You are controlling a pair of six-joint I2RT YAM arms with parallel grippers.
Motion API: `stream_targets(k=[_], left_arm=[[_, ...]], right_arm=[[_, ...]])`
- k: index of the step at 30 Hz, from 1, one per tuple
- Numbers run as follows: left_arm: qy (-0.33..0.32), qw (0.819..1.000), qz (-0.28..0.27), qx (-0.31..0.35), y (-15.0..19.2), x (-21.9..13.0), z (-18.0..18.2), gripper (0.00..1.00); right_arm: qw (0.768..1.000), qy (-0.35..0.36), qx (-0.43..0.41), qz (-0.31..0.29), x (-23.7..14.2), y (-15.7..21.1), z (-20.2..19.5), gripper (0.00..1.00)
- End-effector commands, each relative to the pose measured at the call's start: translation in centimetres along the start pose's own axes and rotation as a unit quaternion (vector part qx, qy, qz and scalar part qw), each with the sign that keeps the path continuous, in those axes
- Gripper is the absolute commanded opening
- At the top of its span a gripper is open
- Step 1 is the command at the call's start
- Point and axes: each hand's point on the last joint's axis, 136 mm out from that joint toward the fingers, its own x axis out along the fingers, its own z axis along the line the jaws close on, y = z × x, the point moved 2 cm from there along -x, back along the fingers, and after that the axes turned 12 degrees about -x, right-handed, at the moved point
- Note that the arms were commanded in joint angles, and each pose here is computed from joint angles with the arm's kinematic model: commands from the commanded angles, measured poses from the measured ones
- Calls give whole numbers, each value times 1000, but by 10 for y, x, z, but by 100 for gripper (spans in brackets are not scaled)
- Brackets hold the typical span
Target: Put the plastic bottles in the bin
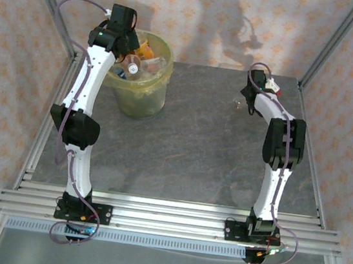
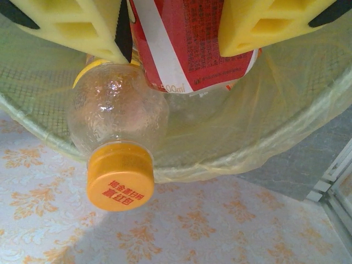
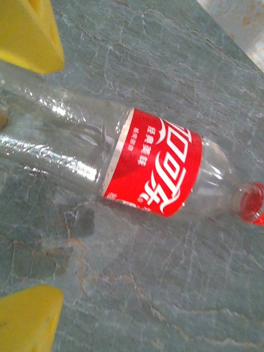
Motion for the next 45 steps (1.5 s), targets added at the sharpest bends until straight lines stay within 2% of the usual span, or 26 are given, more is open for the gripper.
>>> stream_targets(k=[1, 10, 15, 16, 27, 34, 40, 42, 45], left_arm=[[-3, 1000, 5, -7, -1, -12, 7, 47], [39, 999, -14, -26, -18, -49, -2, 56], [64, 997, -21, -37, -23, -66, -5, 57], [75, 996, -33, -41, -29, -82, -5, 57], [106, 992, -52, -50, -33, -119, 0, 59], [108, 991, -59, -49, -32, -133, 7, 63], [96, 992, -69, -47, -26, -145, 22, 69], [92, 991, -79, -50, -26, -151, 29, 73], [87, 991, -91, -54, -24, -159, 38, 81]], right_arm=[[1000, -1, 8, 23, 9, 9, 4, 99], [998, -12, 7, 54, 29, 24, 11, 99], [998, -10, -1, 69, 35, 29, 13, 100], [997, -9, -2, 73, 37, 30, 12, 99], [995, -6, -9, 101, 48, 46, 8, 86], [994, -14, -29, 105, 46, 47, 9, 66], [994, -31, -59, 89, 23, 38, 9, 39], [994, -36, -72, 80, 8, 34, 11, 34], [992, -54, -88, 67, -20, 29, 20, 32]])
